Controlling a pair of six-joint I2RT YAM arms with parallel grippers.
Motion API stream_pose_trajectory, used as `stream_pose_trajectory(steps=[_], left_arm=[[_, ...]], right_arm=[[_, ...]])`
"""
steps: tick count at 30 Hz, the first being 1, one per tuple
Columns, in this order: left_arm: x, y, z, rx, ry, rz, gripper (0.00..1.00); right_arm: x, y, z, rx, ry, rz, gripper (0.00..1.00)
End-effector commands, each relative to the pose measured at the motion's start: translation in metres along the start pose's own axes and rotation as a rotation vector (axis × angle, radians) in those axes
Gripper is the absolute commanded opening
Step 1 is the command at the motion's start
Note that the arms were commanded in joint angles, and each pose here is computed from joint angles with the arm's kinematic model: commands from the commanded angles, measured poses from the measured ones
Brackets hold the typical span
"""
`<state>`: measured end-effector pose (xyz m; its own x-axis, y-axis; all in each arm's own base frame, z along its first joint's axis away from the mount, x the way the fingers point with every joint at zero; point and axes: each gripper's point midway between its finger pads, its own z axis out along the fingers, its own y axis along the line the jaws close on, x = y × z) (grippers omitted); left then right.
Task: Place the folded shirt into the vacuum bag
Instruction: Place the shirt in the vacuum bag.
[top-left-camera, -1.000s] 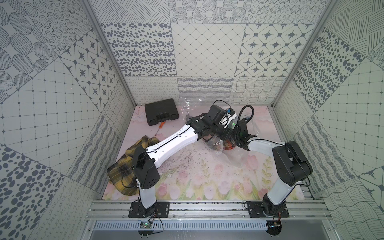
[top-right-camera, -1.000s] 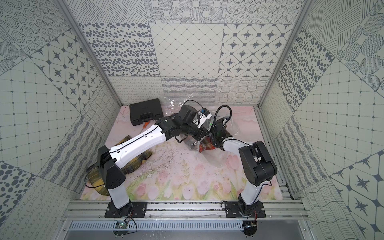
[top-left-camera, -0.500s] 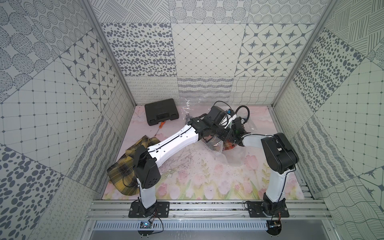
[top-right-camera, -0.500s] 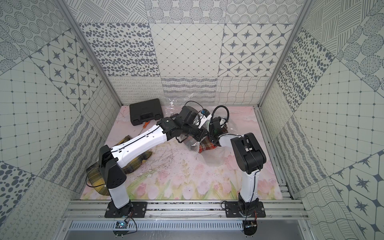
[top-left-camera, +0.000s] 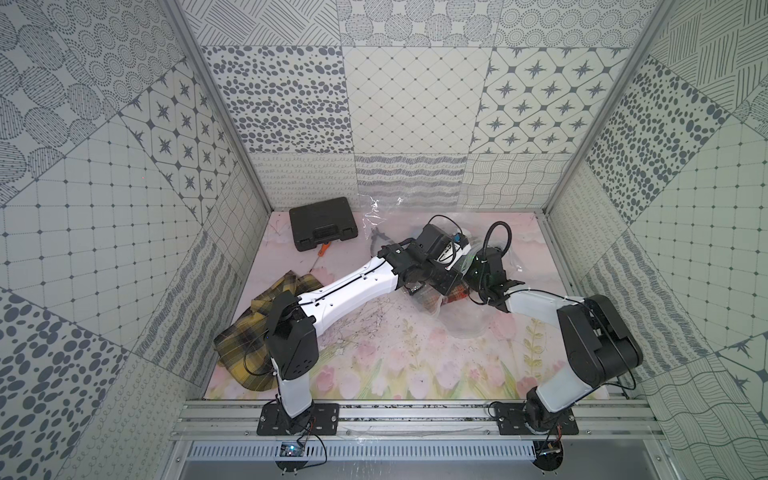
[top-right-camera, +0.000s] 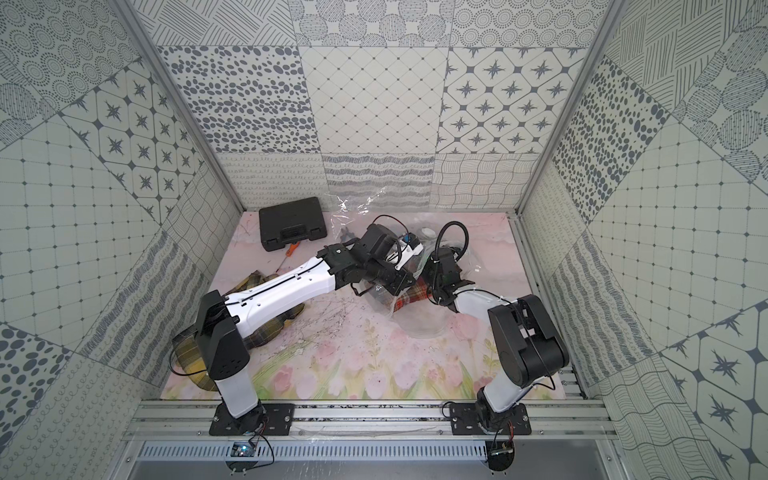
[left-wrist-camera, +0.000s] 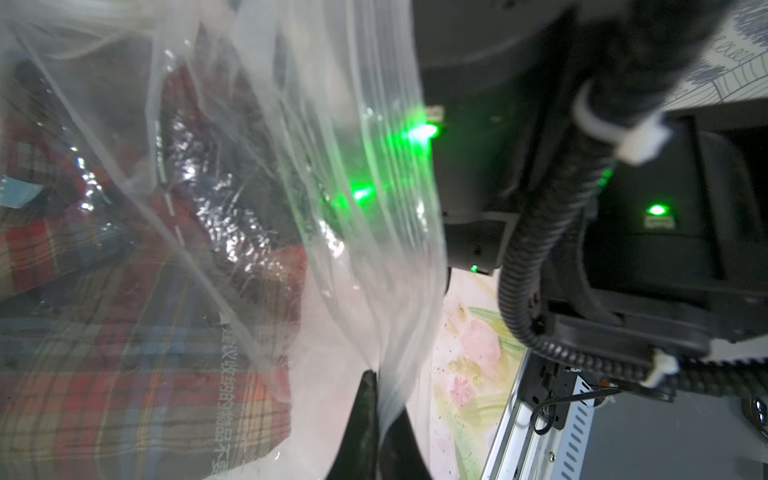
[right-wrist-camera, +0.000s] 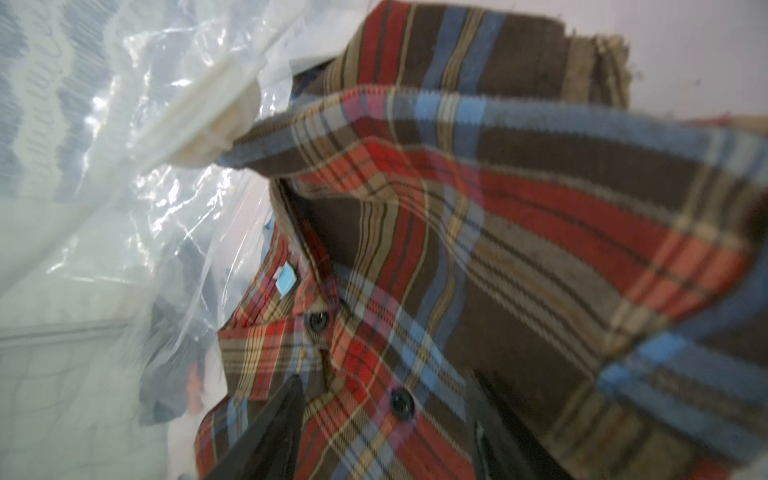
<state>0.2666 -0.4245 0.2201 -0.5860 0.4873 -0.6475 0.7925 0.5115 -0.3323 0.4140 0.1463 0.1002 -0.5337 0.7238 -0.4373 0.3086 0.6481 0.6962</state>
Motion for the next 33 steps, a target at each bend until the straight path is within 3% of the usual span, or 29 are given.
stream_pose_trajectory(steps=[1, 8, 21, 23, 25, 27, 33], left_arm=[[0.005, -0.010, 0.008, 0.044, 0.010, -0.005, 0.00], [0.015, -0.018, 0.019, 0.054, 0.032, 0.004, 0.00], [0.016, -0.021, 0.023, 0.032, 0.054, 0.030, 0.00], [0.016, -0.021, 0.023, 0.033, 0.056, 0.031, 0.00], [0.016, -0.023, 0.025, 0.039, 0.060, 0.033, 0.00], [0.016, -0.024, 0.024, 0.041, 0.060, 0.034, 0.00], [0.012, -0.032, 0.022, 0.058, 0.050, 0.042, 0.00]], right_arm=[[0.026, -0.008, -0.013, -0.027, 0.118, -0.014, 0.65], [0.052, -0.030, -0.025, -0.021, 0.196, 0.047, 0.66], [0.069, -0.027, 0.013, -0.090, 0.254, 0.164, 0.65], [0.067, -0.015, 0.015, -0.144, 0.255, 0.159, 0.52], [0.060, 0.005, 0.014, -0.228, 0.235, 0.162, 0.27], [0.050, 0.027, 0.008, -0.313, 0.205, 0.163, 0.14], [0.020, 0.086, -0.005, -0.486, 0.115, 0.168, 0.00]])
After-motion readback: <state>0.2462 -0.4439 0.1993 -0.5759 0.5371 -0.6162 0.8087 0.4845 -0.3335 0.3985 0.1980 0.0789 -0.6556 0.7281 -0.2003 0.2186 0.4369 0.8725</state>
